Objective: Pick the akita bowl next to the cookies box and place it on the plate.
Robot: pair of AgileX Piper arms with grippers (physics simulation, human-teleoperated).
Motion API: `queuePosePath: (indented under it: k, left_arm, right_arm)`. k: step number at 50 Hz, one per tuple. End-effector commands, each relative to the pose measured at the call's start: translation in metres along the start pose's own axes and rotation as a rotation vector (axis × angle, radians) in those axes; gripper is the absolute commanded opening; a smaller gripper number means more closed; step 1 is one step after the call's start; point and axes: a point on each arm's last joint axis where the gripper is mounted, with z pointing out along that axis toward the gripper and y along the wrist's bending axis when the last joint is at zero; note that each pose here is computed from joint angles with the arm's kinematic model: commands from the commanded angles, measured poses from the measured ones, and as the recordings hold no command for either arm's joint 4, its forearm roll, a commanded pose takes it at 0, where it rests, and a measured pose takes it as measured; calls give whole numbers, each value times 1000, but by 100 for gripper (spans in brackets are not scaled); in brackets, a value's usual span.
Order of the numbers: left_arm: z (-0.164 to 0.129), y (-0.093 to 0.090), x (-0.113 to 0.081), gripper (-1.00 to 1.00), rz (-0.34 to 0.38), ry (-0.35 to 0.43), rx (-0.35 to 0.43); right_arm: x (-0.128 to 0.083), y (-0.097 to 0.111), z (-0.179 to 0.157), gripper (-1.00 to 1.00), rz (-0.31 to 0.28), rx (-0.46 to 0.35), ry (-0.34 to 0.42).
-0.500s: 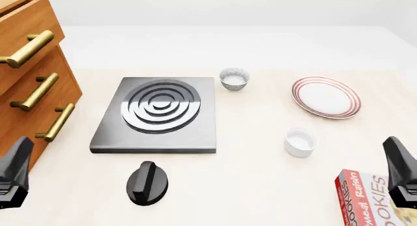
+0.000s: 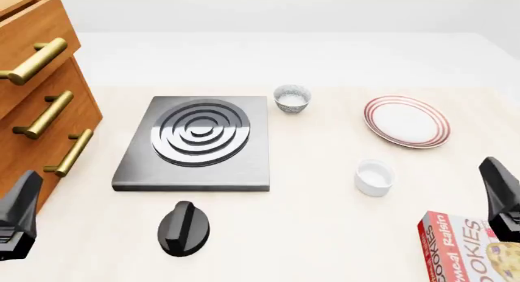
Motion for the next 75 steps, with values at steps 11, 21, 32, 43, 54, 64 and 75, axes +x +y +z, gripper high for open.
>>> queuePosePath:
  k: [11,21,32,43,54,64,75]
  left_arm:
    - [0,0,0,100,0,0,0]
    - [0,0,0,100,0,0,0]
    - [0,0,0,100,0,0,0]
    - [0,0,0,100,0,0,0]
    - [0,0,0,100,0,0,0]
    - [0,0,0,100,0,0,0]
    - [0,0,0,100,0,0,0]
  right_arm:
    - [-33,-8,19,100,-22,67,202]
    - [-41,-16,27,100,-15,139,273]
    - [-49,-23,37,100,-12,192,310]
    - [-51,-38,48,100,7,288,339]
    - [-56,-52,59,100,-4,353,383]
    - [-55,-68,73,100,9,414,423]
    - [-55,-89,86,100,33,487,451]
